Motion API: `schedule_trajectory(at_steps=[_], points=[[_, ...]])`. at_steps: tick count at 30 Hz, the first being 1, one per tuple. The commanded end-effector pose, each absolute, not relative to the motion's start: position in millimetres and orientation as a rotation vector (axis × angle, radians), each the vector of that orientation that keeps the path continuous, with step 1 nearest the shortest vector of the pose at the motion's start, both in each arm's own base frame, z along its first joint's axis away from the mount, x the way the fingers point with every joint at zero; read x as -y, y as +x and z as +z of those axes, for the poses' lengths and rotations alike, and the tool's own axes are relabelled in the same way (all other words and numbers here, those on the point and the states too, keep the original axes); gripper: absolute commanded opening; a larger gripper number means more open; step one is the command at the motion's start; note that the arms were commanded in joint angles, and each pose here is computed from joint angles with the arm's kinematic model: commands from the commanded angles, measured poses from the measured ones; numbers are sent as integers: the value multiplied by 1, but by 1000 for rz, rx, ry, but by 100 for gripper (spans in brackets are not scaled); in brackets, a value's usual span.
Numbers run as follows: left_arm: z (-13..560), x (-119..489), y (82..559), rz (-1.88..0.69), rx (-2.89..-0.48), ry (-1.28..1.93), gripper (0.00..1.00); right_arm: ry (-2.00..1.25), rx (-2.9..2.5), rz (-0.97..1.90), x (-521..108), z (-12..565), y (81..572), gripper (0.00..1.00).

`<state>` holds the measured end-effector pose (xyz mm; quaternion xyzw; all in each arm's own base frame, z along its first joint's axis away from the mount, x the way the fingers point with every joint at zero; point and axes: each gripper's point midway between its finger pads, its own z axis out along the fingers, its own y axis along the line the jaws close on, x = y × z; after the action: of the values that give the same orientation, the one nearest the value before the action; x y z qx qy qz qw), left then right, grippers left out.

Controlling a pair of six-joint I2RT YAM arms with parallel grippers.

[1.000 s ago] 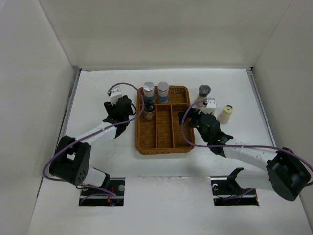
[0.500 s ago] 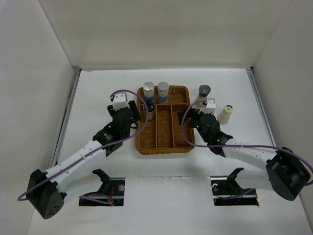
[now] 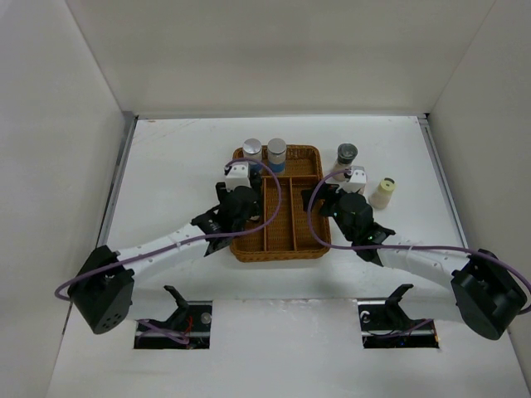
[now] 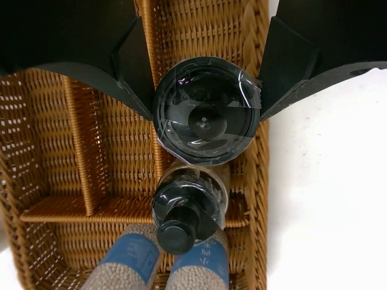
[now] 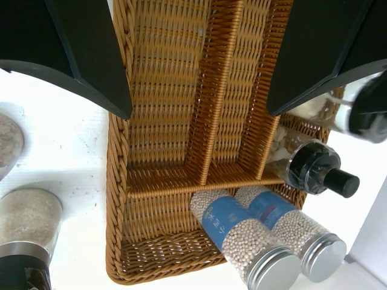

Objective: Organize the condiment bottles

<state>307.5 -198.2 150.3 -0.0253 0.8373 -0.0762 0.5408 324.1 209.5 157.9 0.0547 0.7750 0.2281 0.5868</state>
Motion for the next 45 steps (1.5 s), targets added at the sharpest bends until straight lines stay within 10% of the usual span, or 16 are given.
schedule_trajectory(at_steps=[1,12,21,31,36,42,45], points=[[191,221,333,-322,-1863,-125,36,150,-1742,556,-211,179,328,100],[149,219,347,-273,-1939,-109,38,148,-1750,551,-212,177,329,100],[155,212,338,-271,-1930,-102,72,146,-1757,544,-211,174,330,100],[181,203,322,-289,-1902,-80,83,151,-1738,516,-206,179,330,100],[212,187,314,-350,-1800,-128,73,170,-1694,492,-198,189,332,100],[224,152,308,-439,-1640,-270,31,184,-1666,501,-198,203,338,100],[212,135,309,-486,-1624,-363,29,222,-1634,485,-188,219,345,64]])
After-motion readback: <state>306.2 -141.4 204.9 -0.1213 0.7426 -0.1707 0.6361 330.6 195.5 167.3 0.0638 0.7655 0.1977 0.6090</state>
